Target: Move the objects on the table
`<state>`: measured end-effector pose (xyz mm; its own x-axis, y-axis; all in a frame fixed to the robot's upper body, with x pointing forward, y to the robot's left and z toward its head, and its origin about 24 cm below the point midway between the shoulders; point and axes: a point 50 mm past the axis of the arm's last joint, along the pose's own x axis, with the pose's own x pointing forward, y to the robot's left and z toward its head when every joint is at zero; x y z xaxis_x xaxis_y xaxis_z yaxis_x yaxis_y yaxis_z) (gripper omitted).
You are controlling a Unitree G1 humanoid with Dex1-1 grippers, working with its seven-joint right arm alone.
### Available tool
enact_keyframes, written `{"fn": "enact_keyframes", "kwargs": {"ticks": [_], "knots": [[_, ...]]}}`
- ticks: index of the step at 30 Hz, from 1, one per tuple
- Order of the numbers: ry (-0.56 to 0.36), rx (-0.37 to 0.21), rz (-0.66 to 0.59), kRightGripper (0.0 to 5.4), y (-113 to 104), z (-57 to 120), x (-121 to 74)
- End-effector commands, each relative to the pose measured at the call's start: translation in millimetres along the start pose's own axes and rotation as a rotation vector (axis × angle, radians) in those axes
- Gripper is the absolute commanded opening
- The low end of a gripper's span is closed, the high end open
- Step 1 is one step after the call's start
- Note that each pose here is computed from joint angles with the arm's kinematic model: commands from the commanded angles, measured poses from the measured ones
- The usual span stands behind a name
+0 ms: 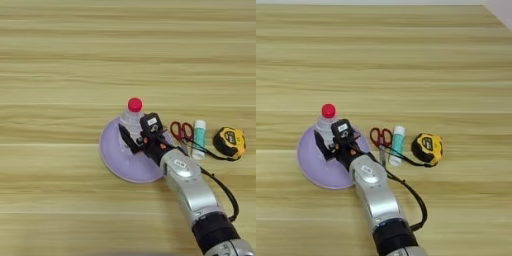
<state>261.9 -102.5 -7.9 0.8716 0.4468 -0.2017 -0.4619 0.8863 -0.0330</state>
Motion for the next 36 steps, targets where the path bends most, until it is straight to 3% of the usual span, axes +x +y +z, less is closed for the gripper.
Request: {"fn": "enact_keyframes", "kwargs": {"ticks": [1,10,36], "knots": [[-0.086,-0.034,-0.002,4.42,-2.4,23.4,6.9],[-0.090,-0.036,0.002,5.38,-1.1,24.7,5.3],[-0.082,-0.040,-0.007,5.38,-1.6,21.7,-1.4]]}}
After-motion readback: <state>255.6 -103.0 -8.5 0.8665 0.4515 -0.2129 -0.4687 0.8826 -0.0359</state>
